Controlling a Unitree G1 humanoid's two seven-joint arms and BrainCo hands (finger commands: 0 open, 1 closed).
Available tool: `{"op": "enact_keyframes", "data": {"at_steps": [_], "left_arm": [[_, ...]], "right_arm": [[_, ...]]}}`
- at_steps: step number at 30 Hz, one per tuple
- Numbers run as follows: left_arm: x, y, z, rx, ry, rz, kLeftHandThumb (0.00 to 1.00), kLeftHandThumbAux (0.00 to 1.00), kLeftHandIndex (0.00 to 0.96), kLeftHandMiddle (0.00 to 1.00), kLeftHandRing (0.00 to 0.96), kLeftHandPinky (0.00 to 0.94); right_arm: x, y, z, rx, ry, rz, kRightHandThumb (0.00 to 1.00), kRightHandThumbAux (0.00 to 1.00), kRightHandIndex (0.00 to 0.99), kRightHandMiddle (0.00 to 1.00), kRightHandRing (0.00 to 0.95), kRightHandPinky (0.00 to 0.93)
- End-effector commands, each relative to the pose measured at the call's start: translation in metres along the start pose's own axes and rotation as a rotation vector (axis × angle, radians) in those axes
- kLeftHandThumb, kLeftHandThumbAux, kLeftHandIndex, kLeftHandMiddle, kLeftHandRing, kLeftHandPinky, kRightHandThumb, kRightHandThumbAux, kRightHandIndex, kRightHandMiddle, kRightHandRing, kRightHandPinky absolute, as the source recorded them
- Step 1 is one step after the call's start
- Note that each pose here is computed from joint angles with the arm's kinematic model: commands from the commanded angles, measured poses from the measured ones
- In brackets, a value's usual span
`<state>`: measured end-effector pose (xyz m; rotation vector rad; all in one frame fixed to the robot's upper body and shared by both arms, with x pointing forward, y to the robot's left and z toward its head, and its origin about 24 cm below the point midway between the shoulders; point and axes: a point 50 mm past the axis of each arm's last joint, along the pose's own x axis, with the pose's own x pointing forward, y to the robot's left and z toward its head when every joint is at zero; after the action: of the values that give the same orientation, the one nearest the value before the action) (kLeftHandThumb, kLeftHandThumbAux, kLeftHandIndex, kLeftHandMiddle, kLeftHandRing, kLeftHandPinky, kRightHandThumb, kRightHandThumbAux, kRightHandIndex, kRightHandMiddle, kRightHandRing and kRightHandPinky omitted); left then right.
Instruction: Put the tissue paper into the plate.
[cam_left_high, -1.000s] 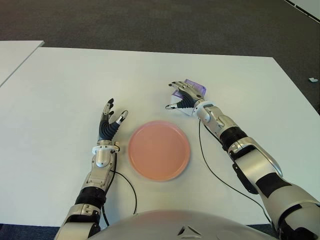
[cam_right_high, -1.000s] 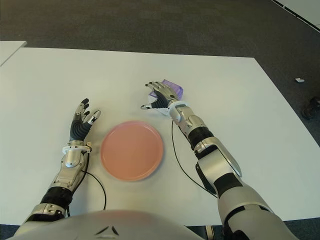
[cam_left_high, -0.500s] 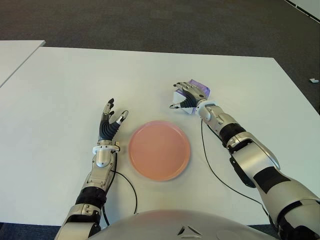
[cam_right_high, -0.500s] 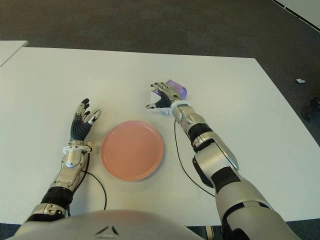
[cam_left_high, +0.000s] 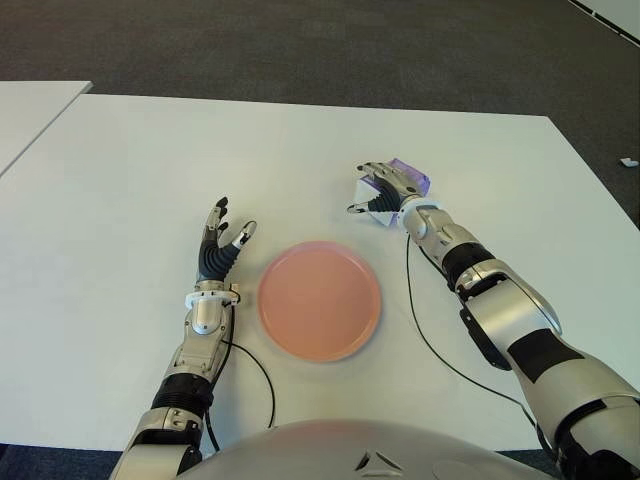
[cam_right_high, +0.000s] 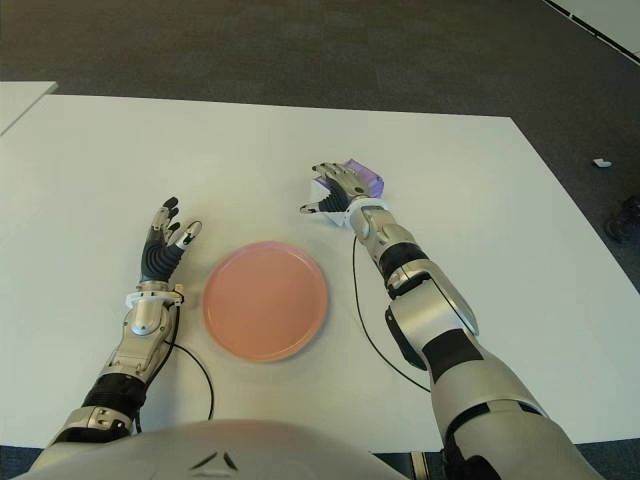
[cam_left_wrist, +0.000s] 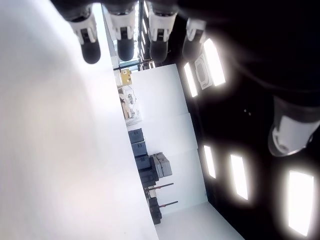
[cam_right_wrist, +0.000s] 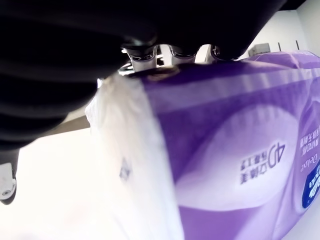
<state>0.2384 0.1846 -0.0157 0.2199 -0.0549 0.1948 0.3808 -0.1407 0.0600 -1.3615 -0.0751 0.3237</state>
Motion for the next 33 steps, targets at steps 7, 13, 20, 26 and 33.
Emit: {"op": "enact_keyframes", "data": {"at_steps": [7,13,20,26,33], "left_arm": [[-0.0198,0.0011,-0.027,0.023,0.15,-0.013,0.001,0.461,0.0,0.0,0.0,0.0],[-0.0187,0.0019,-0.0274,0.025,0.153,-0.018,0.001,0.457,0.0,0.0,0.0,0.0],[-0.0175,0.0022,-0.0277,0.033,0.152,-0.016,0.0,0.463,0.0,0.0,0.0,0.0],[-0.0171,0.002,-0.0273,0.035,0.15,-0.016,0.0,0.465,0.0,0.0,0.0,0.0],[-0.0162,0.0017,-0.0267,0.025,0.148,-0.018,0.001,0.455,0.0,0.0,0.0,0.0]], "right_arm": [[-0.006,0.0078,-0.0129,0.048,0.058,0.027,0.103,0.453,0.0,0.0,0.0,0.0],[-0.0066,0.0057,-0.015,0.066,0.06,0.012,0.106,0.447,0.0,0.0,0.0,0.0],[-0.0076,0.004,-0.0164,0.075,0.052,-0.004,0.102,0.444,0.0,0.0,0.0,0.0],[-0.0085,0.0026,-0.0166,0.072,0.04,-0.02,0.092,0.437,0.0,0.0,0.0,0.0],[-0.0093,-0.0001,-0.0177,0.077,0.032,-0.039,0.091,0.443,0.0,0.0,0.0,0.0]]}}
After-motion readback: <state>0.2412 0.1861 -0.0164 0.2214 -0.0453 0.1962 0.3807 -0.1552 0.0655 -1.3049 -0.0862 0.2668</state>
